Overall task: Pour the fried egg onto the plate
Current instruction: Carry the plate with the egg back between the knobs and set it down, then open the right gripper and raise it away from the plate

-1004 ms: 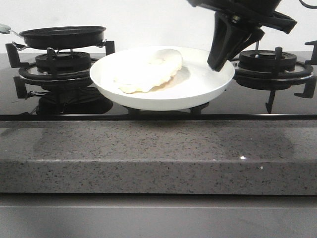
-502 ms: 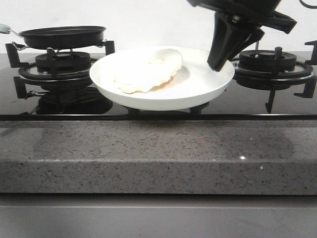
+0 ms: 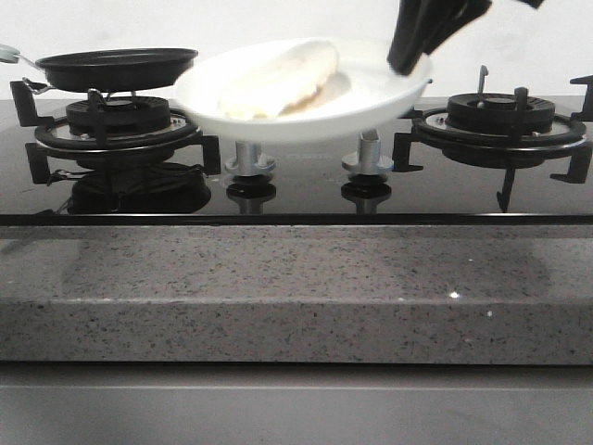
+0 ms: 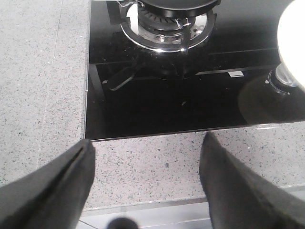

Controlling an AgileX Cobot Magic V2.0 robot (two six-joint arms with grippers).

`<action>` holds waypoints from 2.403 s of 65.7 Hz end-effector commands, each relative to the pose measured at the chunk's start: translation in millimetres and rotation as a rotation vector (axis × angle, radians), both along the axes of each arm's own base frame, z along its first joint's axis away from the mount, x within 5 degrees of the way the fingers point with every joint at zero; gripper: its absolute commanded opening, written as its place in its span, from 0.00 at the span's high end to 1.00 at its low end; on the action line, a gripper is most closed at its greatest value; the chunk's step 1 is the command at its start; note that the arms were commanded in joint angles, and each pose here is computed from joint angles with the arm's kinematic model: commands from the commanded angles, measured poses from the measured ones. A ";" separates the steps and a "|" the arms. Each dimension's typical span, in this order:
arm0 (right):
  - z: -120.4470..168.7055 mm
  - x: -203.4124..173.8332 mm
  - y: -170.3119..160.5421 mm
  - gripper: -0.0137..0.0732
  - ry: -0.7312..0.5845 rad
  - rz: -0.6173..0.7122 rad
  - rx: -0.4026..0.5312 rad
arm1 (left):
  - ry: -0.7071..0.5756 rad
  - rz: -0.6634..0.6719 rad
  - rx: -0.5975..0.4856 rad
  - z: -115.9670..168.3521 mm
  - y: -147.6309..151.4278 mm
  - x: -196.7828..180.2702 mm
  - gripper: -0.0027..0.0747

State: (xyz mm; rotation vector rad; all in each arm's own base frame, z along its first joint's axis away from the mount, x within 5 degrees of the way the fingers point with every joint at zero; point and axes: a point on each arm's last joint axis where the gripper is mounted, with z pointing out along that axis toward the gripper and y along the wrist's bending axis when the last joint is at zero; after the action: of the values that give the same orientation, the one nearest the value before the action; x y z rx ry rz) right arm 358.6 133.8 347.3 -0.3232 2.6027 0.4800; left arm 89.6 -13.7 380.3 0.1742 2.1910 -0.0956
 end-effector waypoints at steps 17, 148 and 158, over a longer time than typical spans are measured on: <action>28.7 54.0 -20.5 0.92 -0.031 -0.180 0.108 | -0.090 0.000 -0.019 12.0 -0.9 2.4 0.37; 63.4 -188.4 -75.5 0.45 -0.427 -0.116 0.038 | -0.092 0.000 -0.019 12.2 -0.9 2.5 0.37; 47.6 -238.2 -90.4 0.45 -0.489 -0.121 0.032 | -0.092 0.000 -0.019 12.2 -0.9 2.5 0.37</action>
State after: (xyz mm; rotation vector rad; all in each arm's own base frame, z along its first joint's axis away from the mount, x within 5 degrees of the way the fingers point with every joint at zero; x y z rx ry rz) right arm 139.3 50.2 387.2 -0.2365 2.2532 0.3624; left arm 89.8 -13.7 380.6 0.1737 2.1873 -0.0956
